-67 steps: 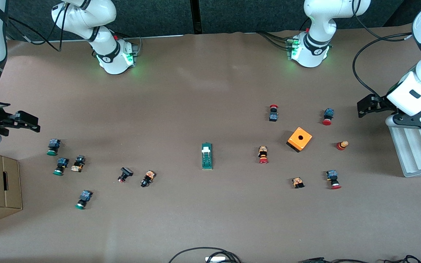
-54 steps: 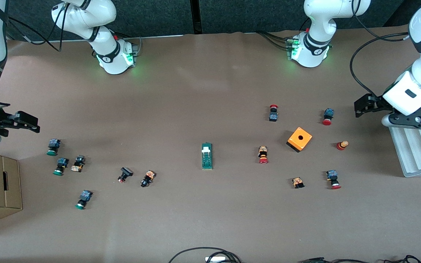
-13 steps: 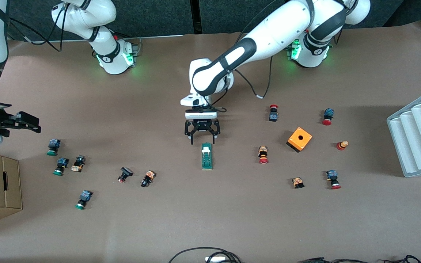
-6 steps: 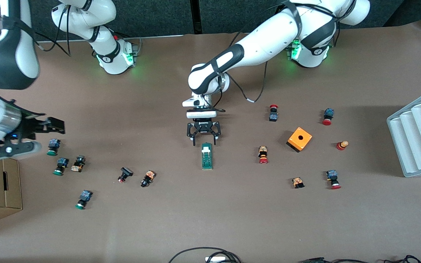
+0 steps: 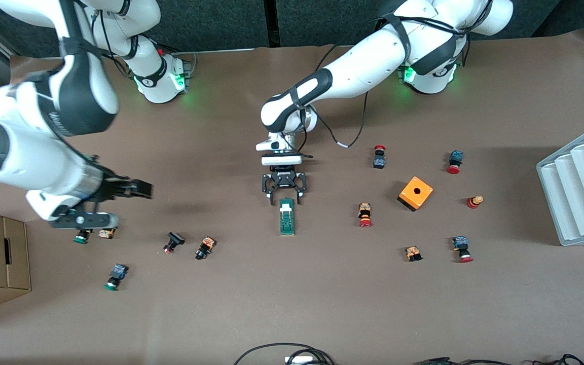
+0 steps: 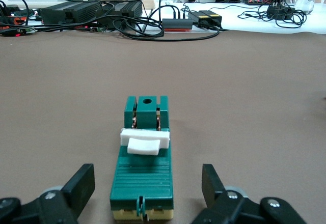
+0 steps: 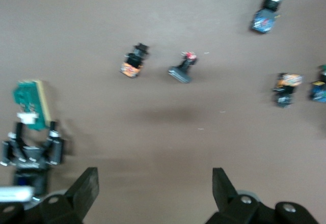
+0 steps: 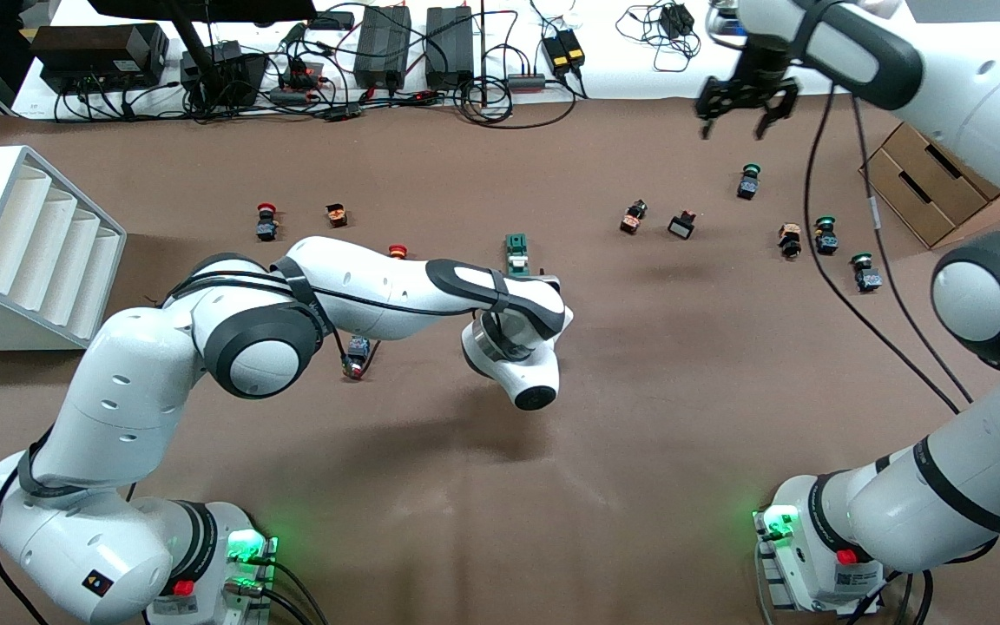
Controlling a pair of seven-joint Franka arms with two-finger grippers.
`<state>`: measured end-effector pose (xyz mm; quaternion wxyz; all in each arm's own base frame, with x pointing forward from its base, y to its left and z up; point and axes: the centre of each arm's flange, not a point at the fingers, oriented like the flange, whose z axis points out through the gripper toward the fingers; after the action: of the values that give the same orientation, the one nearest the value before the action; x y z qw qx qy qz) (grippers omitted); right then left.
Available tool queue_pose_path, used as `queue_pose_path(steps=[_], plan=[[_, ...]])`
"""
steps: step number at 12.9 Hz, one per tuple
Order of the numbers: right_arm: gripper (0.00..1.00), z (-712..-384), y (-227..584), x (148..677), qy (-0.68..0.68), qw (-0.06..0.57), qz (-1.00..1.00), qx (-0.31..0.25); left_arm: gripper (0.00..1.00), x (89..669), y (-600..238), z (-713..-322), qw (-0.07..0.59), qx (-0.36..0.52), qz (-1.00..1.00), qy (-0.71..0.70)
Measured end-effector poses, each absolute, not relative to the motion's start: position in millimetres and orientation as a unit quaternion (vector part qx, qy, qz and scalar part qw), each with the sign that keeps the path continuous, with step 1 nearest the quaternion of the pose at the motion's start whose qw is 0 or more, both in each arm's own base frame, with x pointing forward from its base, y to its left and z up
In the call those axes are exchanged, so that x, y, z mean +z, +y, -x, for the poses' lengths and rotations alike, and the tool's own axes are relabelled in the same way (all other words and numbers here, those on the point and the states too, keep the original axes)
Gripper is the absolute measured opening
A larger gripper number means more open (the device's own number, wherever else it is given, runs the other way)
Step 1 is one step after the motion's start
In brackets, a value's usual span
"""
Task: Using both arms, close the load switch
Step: 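Grasp the green switch base with the right gripper to steady it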
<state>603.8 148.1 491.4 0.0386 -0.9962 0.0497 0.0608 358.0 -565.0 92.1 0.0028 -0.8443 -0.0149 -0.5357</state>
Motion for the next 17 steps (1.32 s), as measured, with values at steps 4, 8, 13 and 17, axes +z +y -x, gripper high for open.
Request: queue_pose_path(steps=[4,8,13,17], plan=[[1.00,-592.9,258.2,463.3,0.166,0.052,0.984,0.041,0.88,85.8,-563.7,-357.8,0.004,-0.546,0.838,-0.005],[1.00,-579.6,345.2,423.2,0.299,0.088,0.950,0.034,0.85,76.1,-561.9,-356.3,-0.001,-0.556,0.831,-0.006],[1.00,-574.0,405.6,363.4,0.440,0.138,0.886,0.039,0.81,69.9,-563.1,-350.9,-0.011,-0.560,0.828,-0.018],[1.00,-578.9,415.2,330.9,0.511,0.151,0.844,0.062,0.74,70.1,-563.8,-351.0,-0.014,-0.564,0.826,-0.016]])
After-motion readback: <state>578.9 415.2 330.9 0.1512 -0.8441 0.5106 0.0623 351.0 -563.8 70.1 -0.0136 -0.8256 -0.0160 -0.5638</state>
